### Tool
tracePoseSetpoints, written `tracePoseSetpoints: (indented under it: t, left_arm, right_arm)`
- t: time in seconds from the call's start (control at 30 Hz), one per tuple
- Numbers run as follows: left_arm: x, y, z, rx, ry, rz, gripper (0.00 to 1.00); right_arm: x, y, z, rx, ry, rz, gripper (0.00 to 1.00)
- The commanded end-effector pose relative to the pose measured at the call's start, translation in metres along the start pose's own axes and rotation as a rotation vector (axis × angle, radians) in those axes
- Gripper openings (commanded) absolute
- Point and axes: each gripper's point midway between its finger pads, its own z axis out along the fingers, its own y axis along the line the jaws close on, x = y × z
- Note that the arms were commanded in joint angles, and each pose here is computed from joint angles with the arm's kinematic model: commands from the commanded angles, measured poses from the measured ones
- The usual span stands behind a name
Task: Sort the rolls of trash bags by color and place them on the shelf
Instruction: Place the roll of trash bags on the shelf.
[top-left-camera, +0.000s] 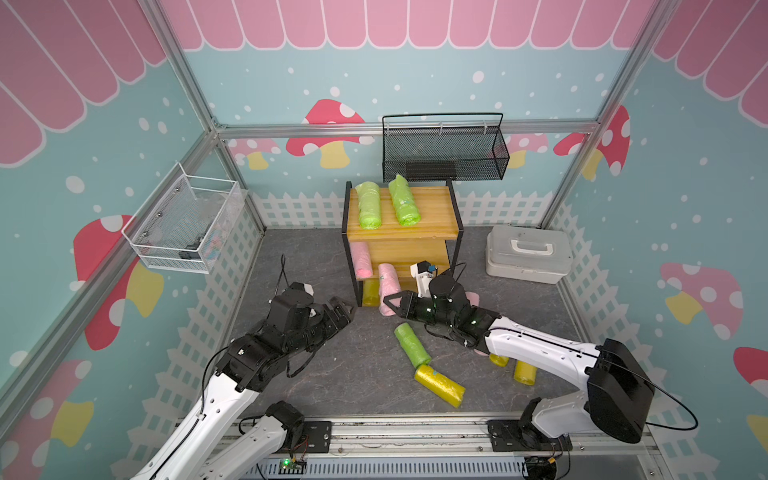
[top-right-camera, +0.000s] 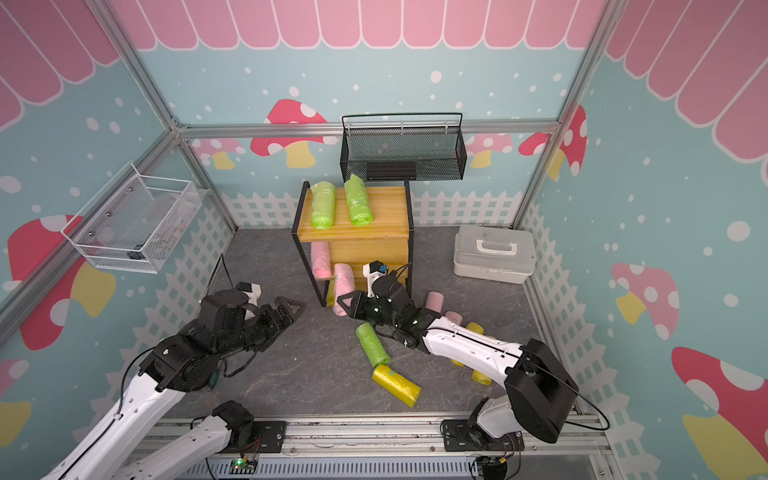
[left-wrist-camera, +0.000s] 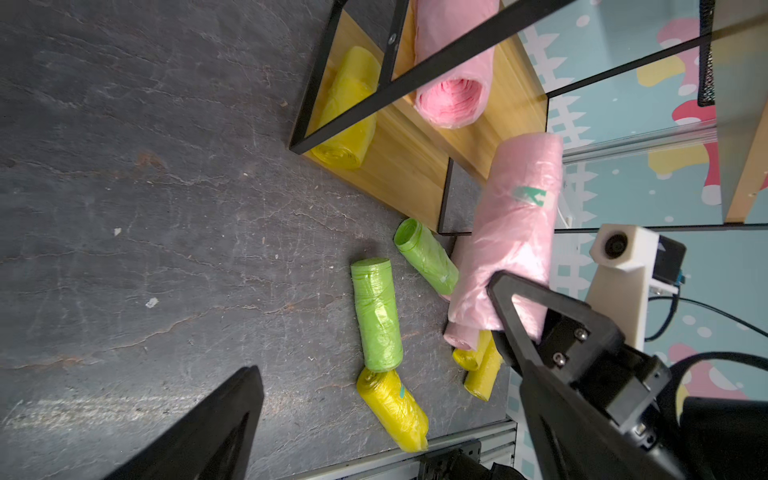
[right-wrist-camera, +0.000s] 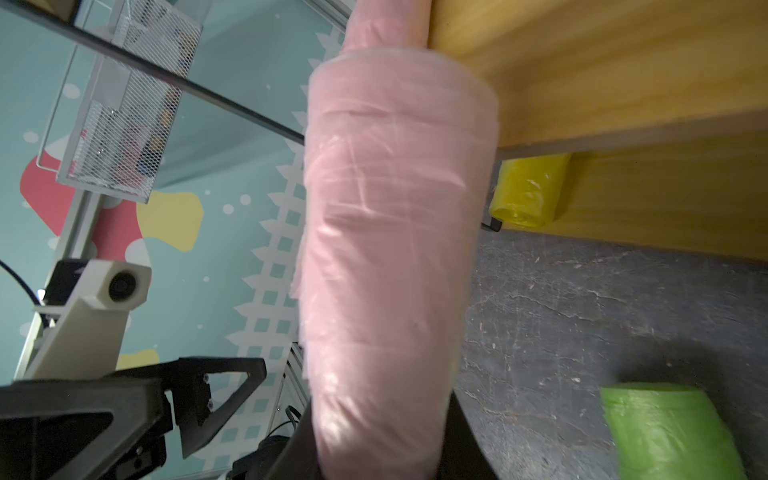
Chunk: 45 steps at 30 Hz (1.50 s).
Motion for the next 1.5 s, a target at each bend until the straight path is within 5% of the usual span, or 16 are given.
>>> tracePoseSetpoints:
  t: [0.0, 0.67, 0.87, 0.97, 1.07, 1.47]
  left_arm:
    - [0.001, 0.013, -0.003, -0.038, -0.011, 0.027, 0.99]
    - [0.009, 0.015, 0.000, -0.034, 0.039, 0.038, 0.99]
    - [0.012, 0.017, 0.002, -0.038, 0.052, 0.038, 0.99]
    - [0.013, 0.017, 0.003, -0.041, 0.056, 0.040, 0.99]
    - [0.013, 0.017, 0.004, -0.044, 0.059, 0.040, 0.99]
    - [0.014, 0.020, 0.007, -0.056, 0.064, 0.033, 0.99]
  right_arm:
    - [-0.039, 0.050, 0.002, -0.168, -0.091, 0.024, 0.00]
    - [-0.106, 0.020, 0.049, -0.177, -0.170, 0.143, 0.02]
    - [-0.108, 0.002, 0.054, -0.133, -0.154, 0.148, 0.24]
    - [-0.107, -0.002, 0.052, -0.098, -0.144, 0.138, 0.51]
    - [-0.106, -0.006, 0.046, -0.041, -0.131, 0.113, 0.67]
    - [-0.090, -0.015, 0.015, 0.060, -0.092, 0.044, 0.74]
